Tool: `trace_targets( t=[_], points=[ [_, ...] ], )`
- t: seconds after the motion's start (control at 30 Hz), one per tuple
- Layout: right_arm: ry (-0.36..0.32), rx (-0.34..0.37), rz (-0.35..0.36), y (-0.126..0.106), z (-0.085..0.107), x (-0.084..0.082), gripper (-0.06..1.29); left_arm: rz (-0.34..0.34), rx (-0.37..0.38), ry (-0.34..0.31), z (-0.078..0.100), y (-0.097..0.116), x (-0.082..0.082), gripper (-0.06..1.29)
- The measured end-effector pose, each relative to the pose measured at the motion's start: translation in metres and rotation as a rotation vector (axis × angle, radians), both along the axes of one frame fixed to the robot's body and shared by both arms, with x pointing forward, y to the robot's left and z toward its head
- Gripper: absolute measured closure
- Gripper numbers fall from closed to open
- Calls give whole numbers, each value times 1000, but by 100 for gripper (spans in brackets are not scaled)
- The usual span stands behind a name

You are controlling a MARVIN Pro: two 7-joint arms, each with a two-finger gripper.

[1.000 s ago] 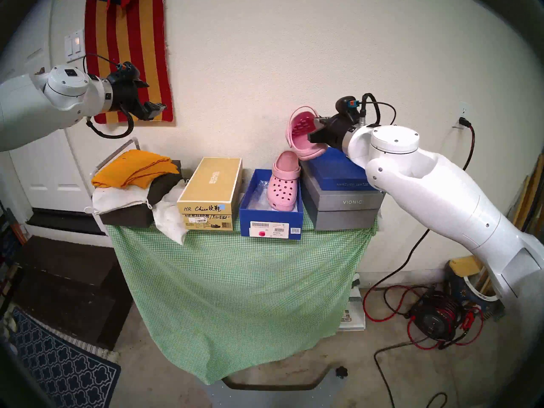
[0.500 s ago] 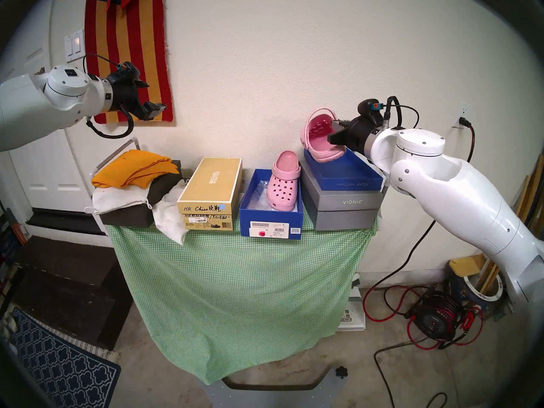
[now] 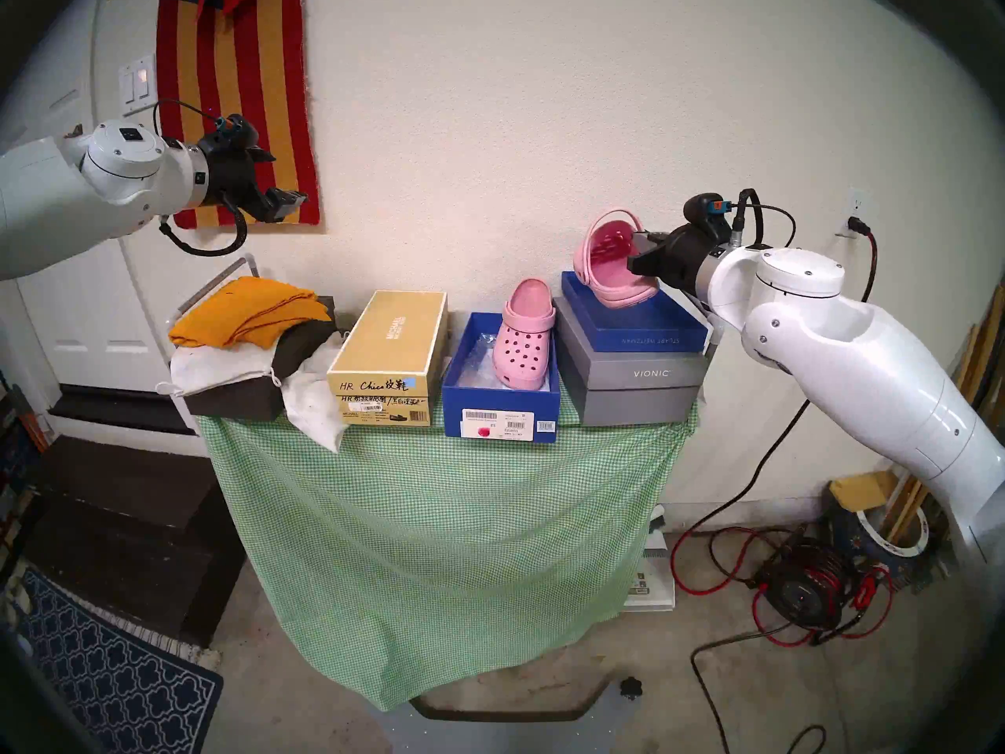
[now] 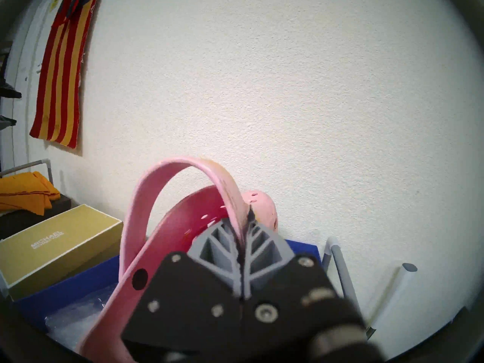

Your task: Take shoe out of the box

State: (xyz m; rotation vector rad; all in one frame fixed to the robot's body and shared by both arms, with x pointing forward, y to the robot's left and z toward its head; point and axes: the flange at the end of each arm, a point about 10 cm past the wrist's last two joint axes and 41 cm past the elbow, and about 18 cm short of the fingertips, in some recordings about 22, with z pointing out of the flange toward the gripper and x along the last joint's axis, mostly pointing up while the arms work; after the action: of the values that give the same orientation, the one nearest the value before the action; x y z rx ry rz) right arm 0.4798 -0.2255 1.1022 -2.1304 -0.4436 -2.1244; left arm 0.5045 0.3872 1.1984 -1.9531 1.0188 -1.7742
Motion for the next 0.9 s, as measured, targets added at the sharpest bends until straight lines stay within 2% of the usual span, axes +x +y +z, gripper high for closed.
trace_targets(
  t=[0.23, 0.57, 0.6, 0.63, 0.7, 0.9],
  points=[
    [33, 20, -22, -8, -7, -1, 125, 0, 0, 0, 0, 0, 0, 1],
    [120, 57, -60, -22, -9, -3, 125, 0, 0, 0, 0, 0, 0, 1],
    [122, 62, -62, -23, -8, -3, 115, 0, 0, 0, 0, 0, 0, 1],
    [123, 67, -64, -25, -6, -3, 100, 0, 0, 0, 0, 0, 0, 1],
    [123, 74, -65, -26, -4, -4, 97, 0, 0, 0, 0, 0, 0, 1],
    [112, 112, -68, -35, 13, -8, 60, 0, 0, 0, 0, 0, 0, 1]
  ],
)
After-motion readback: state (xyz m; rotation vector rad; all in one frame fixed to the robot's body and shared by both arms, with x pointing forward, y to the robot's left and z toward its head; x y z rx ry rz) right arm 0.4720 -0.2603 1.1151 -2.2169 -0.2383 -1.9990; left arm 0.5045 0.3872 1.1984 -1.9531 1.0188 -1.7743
